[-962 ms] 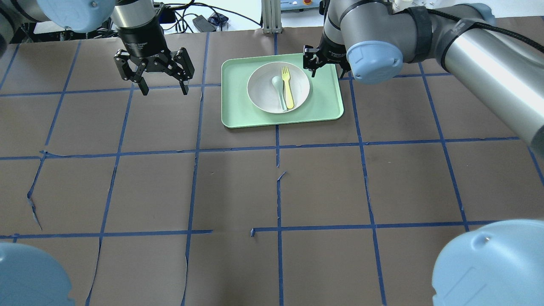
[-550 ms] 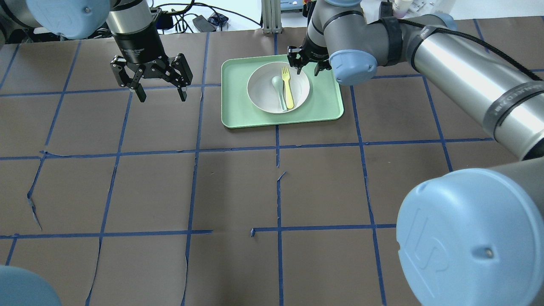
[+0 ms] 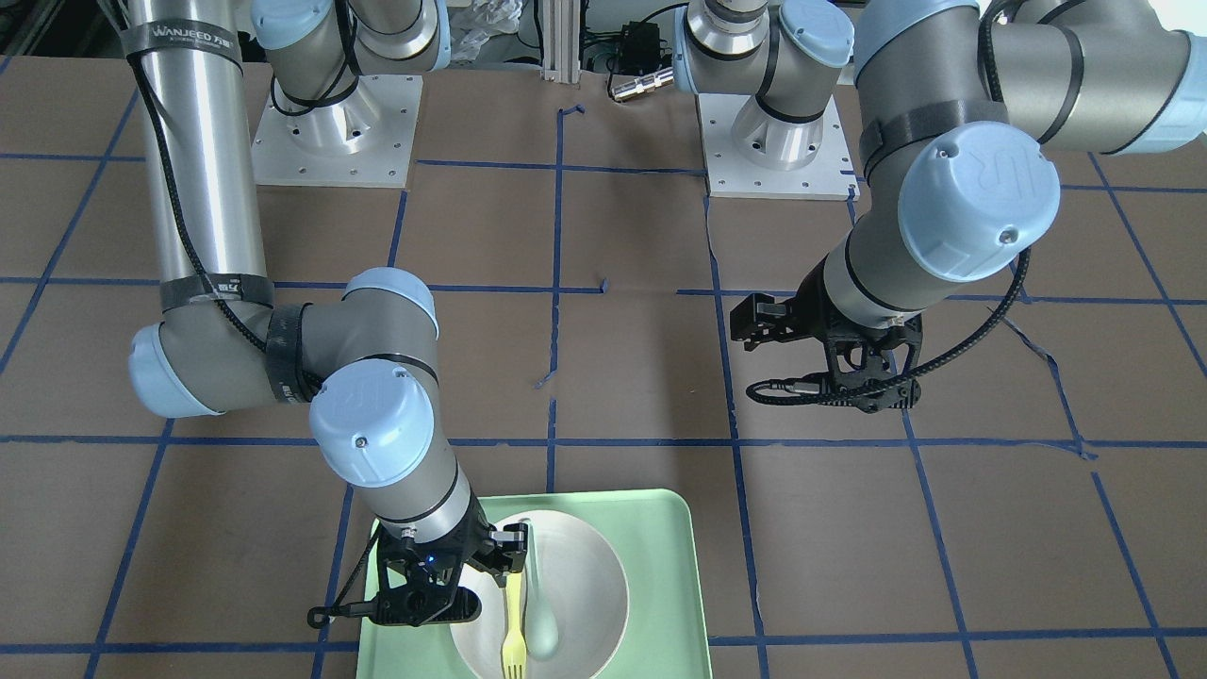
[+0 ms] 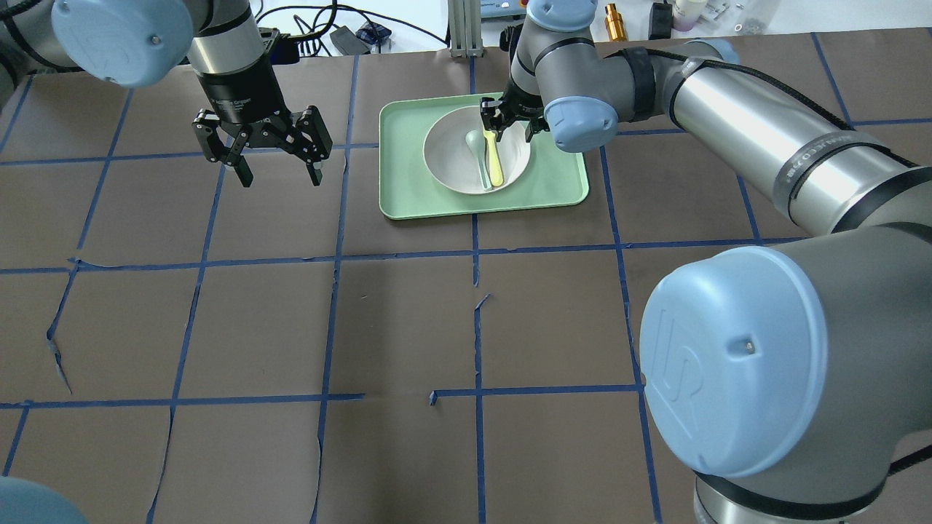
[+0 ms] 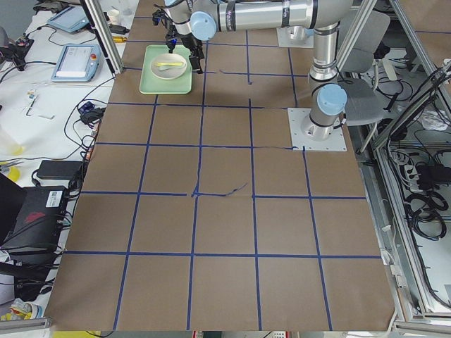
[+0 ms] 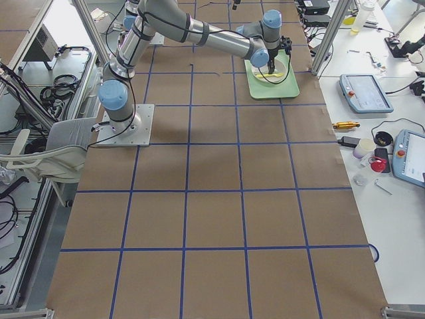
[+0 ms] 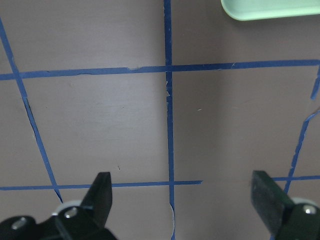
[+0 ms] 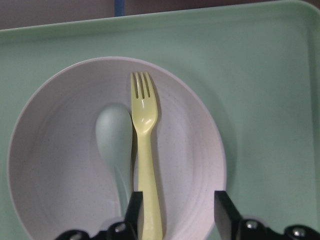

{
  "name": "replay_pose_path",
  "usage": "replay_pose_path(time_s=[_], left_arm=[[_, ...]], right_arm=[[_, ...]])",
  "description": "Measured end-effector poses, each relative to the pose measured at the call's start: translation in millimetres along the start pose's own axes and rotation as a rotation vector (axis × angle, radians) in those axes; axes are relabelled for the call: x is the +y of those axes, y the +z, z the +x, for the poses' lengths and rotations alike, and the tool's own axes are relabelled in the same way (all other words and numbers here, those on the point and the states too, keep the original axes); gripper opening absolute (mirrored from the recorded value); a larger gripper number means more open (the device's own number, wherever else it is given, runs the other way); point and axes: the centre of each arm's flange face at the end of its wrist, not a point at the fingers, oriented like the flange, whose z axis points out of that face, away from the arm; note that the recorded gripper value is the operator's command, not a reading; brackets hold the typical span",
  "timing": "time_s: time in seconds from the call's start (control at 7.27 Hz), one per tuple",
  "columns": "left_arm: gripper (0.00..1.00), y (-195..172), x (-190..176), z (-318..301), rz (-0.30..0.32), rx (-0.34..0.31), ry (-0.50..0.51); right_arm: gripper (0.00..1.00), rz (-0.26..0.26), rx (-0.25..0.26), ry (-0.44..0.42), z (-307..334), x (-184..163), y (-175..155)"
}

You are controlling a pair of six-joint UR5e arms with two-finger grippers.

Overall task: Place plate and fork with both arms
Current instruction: 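Move the right gripper over the plate and lower onto the yellow fork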

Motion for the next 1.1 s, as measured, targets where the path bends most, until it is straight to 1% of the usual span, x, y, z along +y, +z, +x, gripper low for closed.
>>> replay_pose_path(time_s=[0.14, 0.41, 1.1], left_arm=[[1.00, 3, 1, 0, -0.006, 0.000, -0.001], [1.00, 9, 2, 0, -0.016, 0.000, -0.001], [1.00, 14, 4, 0, -0.025, 0.000, -0.001]], right_arm=[[0.54, -0.011, 0.000, -0.028, -1, 1, 8], [0.41, -0.030, -0.001, -0.062, -8, 6, 22], [0.45, -0.055, -0.002, -0.073, -14, 11, 45]])
